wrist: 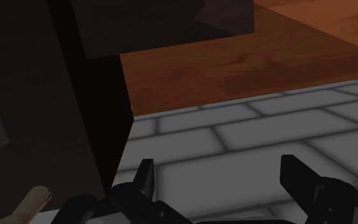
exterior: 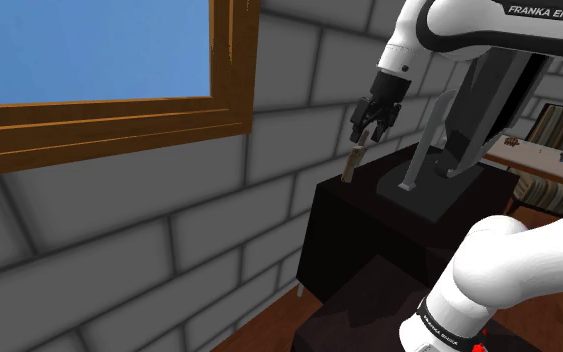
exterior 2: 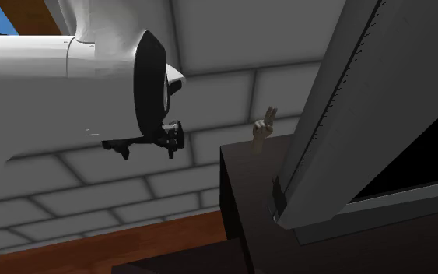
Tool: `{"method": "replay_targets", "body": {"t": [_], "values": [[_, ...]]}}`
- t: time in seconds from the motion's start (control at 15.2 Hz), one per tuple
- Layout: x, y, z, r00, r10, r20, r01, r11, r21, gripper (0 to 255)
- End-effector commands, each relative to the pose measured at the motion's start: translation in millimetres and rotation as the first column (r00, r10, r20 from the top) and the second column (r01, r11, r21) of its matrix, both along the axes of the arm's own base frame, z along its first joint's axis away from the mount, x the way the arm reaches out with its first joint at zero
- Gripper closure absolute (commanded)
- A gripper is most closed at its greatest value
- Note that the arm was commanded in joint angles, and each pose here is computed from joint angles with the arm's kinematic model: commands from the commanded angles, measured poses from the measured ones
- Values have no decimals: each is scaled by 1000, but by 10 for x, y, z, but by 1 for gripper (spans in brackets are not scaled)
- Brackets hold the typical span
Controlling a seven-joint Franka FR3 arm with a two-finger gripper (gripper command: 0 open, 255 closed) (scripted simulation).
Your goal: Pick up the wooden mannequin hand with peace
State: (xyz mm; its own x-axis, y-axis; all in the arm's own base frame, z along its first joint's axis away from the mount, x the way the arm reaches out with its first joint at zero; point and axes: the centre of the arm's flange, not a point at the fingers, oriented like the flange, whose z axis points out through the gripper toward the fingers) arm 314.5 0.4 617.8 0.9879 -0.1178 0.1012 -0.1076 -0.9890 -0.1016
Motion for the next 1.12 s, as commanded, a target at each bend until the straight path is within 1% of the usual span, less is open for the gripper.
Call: {"method": "replay_targets", "body": {"t": [0.0, 0.53, 1.06], "values": [[0, 0, 0, 1000, 0, 0, 0, 1000, 0, 0], [501, -793, -350, 999, -26, -29, 25, 998, -55, 0], [971, -1618, -670, 997, -54, -57, 47, 993, -111, 0]]}}
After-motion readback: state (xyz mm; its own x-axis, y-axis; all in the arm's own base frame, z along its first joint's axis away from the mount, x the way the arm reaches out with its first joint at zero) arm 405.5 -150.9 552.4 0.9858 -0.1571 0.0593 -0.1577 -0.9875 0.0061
